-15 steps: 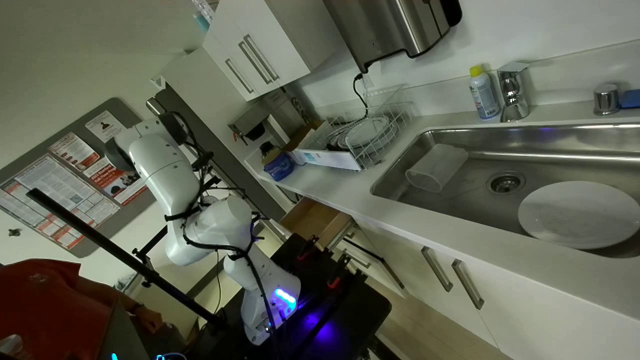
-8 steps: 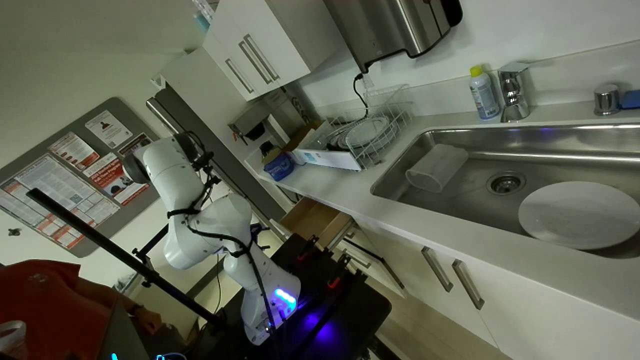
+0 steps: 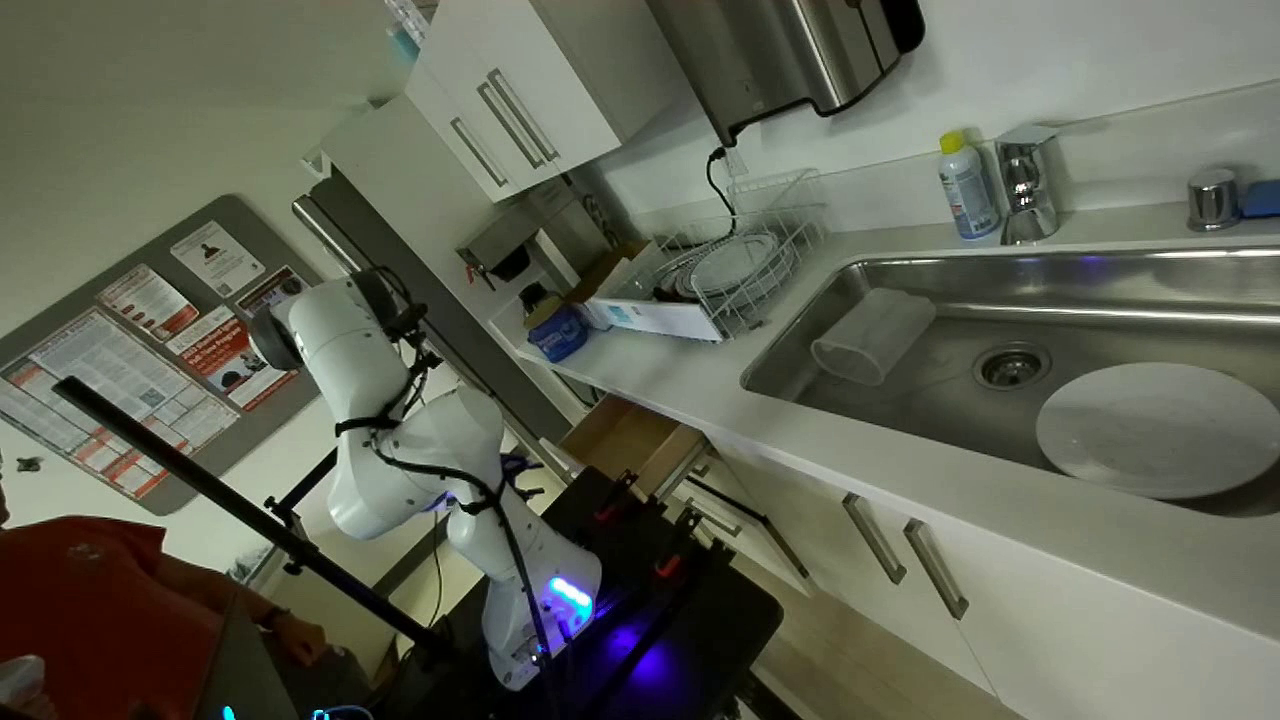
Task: Open the top left kitchen drawer, remove the object, put it in the plate holder and close the drawer
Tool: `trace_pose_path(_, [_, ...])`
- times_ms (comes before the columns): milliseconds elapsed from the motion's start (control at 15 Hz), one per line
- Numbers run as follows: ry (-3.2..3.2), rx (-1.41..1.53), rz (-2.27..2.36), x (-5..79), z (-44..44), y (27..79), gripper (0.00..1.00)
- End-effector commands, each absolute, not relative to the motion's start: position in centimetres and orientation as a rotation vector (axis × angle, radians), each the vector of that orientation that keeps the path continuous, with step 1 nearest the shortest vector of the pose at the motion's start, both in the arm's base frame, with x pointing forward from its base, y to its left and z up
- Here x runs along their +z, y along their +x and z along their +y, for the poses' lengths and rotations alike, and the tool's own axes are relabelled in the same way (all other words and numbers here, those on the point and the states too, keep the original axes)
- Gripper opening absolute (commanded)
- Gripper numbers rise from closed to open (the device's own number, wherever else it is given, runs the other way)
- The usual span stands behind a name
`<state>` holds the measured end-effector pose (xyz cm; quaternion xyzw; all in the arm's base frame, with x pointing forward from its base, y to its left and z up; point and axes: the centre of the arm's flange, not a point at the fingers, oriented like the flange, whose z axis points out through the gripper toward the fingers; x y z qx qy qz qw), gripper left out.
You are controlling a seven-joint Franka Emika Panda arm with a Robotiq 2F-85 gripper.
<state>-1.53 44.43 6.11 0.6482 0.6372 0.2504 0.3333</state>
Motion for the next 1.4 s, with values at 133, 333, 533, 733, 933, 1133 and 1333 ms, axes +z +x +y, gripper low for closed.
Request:
trace_pose_path(133, [1.611,0.69,1.671,3.4,44.7,-2.3,0.2])
trace_pose_path(333, [1.572,0.697,1.684,1.2,44.6,-1.7,0.0])
trace_pose_path(533, [1.519,0.675,1.64,-1.0,44.4,-0.3,0.0])
trace_pose_path(733, [1.539,0.648,1.635,-0.9,43.6,0.2,0.01])
trace_pose_path(933, [1.537,0.639,1.626,-1.7,43.7,0.4,0.01])
trace_pose_path(1133, [1.526,0.655,1.607,-2.1,43.8,1.0,0.0])
trace_pose_path(1333, [1.489,0.681,1.559,-2.5,43.8,2.7,0.0])
